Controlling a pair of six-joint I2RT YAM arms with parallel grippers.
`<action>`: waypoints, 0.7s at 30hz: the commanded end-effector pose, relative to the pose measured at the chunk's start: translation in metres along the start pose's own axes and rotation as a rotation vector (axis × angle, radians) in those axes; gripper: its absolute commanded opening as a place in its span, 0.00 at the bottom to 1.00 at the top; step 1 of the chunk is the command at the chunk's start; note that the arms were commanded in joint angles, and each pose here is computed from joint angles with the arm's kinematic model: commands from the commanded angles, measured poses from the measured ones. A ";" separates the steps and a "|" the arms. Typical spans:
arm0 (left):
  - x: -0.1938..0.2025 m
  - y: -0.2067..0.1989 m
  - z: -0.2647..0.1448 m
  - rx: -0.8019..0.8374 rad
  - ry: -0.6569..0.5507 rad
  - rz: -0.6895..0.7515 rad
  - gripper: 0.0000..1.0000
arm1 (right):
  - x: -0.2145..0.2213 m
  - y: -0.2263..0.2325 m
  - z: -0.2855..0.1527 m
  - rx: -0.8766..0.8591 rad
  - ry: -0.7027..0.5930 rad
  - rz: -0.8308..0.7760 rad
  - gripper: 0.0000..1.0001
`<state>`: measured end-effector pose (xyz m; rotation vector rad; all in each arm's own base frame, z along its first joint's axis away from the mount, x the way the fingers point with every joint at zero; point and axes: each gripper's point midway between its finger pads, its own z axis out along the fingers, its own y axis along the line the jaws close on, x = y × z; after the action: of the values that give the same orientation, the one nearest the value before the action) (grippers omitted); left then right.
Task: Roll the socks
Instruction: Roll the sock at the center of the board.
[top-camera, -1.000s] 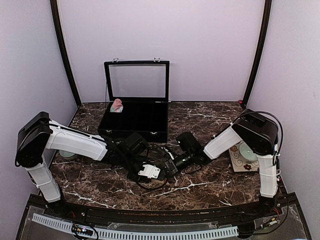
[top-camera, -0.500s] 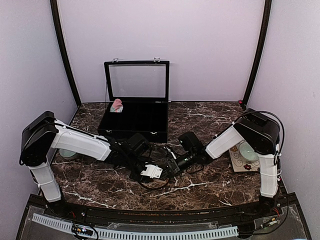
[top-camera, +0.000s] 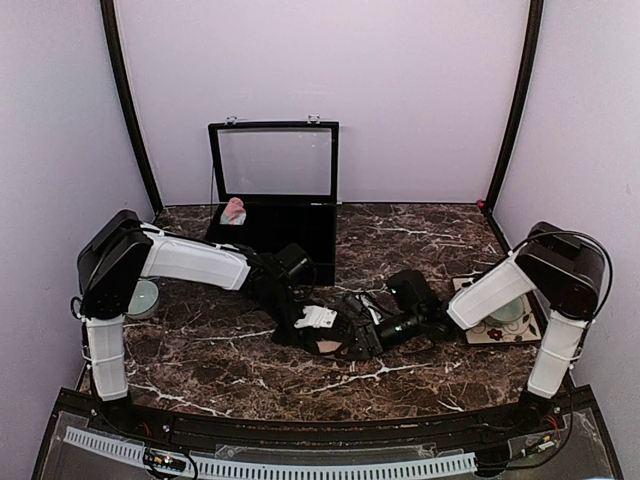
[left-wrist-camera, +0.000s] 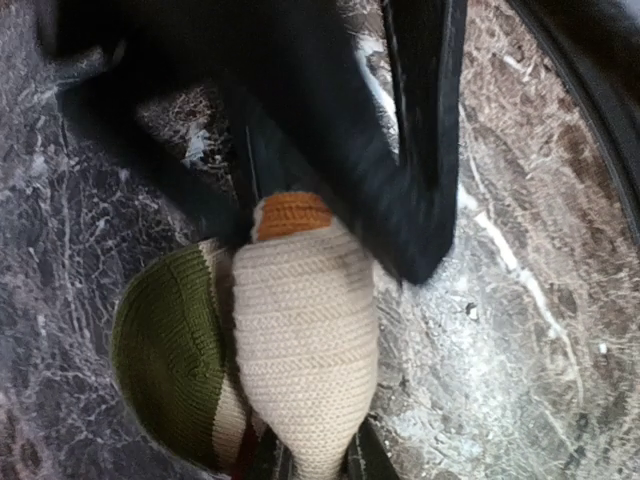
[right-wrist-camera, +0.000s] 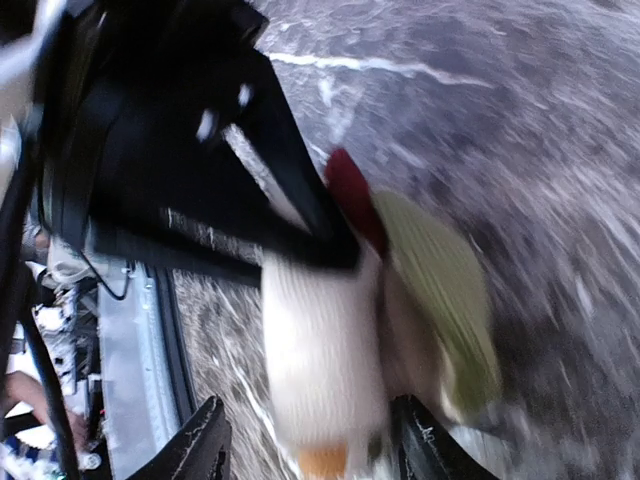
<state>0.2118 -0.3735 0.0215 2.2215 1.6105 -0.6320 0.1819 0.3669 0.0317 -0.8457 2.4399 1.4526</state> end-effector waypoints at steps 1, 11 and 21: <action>0.069 -0.081 0.016 0.401 0.231 -0.299 0.03 | 0.036 -0.037 -0.020 0.239 -0.018 -0.007 0.54; 0.070 -0.077 0.028 0.562 0.302 -0.494 0.06 | 0.019 0.001 -0.075 0.597 -0.203 -0.542 0.45; 0.069 -0.092 0.029 0.794 0.303 -0.704 0.07 | 0.023 0.052 -0.025 0.541 -0.034 -0.868 0.44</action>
<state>0.1824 -0.3719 0.0236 2.0496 2.2335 -1.5234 0.1387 0.3328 0.0663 -1.2913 1.9618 0.5519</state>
